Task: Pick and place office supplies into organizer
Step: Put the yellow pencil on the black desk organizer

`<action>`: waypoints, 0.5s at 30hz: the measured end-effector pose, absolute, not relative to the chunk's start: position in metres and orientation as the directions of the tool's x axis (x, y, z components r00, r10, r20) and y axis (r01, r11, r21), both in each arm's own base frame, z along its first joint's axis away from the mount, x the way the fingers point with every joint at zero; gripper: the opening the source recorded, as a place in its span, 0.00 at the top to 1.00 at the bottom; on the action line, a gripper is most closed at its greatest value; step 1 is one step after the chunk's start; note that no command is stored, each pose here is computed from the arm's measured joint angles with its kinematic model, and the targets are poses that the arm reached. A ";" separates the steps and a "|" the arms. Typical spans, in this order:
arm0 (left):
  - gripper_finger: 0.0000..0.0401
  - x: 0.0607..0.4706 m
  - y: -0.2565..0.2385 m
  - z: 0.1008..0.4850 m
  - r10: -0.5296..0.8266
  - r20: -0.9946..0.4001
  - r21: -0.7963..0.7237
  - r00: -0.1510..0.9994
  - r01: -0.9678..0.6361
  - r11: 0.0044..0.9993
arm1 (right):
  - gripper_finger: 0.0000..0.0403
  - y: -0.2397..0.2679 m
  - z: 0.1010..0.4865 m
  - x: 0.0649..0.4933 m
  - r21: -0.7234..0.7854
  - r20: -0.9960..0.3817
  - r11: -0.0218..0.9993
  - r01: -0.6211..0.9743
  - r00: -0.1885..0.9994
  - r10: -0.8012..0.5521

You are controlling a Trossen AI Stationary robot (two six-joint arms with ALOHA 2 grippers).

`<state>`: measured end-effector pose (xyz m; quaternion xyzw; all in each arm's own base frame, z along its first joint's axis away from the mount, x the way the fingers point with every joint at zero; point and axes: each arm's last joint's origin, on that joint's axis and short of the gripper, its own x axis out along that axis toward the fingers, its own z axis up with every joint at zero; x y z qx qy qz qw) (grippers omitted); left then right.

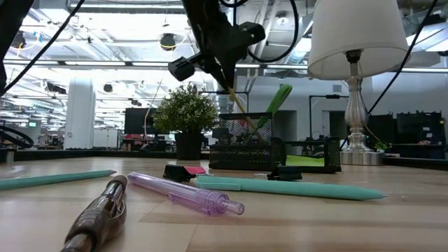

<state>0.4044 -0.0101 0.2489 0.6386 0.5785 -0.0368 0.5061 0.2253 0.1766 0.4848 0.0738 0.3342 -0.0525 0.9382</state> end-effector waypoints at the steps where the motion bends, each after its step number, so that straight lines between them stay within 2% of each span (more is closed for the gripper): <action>1: 0.91 0.404 -0.010 0.249 0.700 -0.634 0.609 0.328 0.770 0.190 | 0.69 0.177 0.485 0.225 0.103 -0.635 0.984 0.148 0.771 -0.049; 9: 0.90 0.405 -0.015 0.248 0.664 -0.664 0.611 0.345 0.762 0.214 | 0.69 0.177 0.485 0.225 0.102 -0.635 0.984 0.147 0.771 -0.049; 15: 0.83 0.405 -0.023 0.246 0.552 -0.744 0.609 0.377 0.723 0.326 | 0.69 0.177 0.485 0.225 0.105 -0.637 0.984 0.145 0.770 -0.046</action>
